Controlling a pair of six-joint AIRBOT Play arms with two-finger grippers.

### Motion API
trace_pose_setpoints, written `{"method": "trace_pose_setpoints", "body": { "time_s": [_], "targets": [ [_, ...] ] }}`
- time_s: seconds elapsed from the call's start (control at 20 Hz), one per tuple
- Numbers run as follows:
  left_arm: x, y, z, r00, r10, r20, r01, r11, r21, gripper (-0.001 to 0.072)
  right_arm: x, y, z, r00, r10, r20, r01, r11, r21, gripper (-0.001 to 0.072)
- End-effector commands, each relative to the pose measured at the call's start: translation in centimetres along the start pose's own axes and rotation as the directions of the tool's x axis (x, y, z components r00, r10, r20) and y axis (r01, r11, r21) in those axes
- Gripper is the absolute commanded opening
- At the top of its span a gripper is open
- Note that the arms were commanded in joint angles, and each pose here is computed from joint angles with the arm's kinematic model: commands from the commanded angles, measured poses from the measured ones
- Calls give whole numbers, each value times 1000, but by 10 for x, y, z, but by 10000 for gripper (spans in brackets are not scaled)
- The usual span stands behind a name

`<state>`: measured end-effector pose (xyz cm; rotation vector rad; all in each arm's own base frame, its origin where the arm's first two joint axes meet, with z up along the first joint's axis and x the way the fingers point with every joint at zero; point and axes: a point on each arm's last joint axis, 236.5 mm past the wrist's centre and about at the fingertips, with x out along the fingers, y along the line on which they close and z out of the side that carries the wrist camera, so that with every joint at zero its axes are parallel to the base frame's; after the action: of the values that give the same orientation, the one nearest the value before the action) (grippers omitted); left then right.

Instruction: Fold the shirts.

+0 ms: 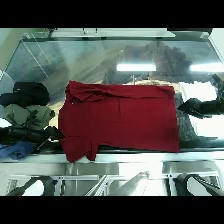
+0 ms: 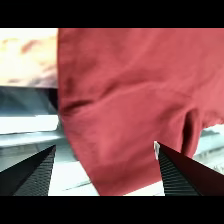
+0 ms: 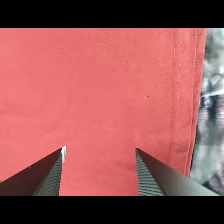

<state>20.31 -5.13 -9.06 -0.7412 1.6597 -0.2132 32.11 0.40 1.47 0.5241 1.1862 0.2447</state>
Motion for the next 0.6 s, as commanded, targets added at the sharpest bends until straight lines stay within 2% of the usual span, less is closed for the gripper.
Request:
{"method": "trace_pose_setpoints", "body": {
  "time_s": [0.0,0.15,0.3,0.55],
  "targets": [
    [13,10,-11,991,-8,-131,1,999,-53,713,0,1,0,1000,2,1,-2,1000,-4,503],
    [26,8,-6,989,-36,-144,26,997,-71,713,0,0,1,1000,0,4,0,1000,-4,503],
    [42,-26,-1,983,-117,-145,118,993,-1,712,0,0,2,1000,-1,9,1,1000,-4,503],
    [53,-51,-41,947,-102,-305,136,986,91,712,0,0,2,1000,-1,8,1,1000,-4,503]
  ]
}}
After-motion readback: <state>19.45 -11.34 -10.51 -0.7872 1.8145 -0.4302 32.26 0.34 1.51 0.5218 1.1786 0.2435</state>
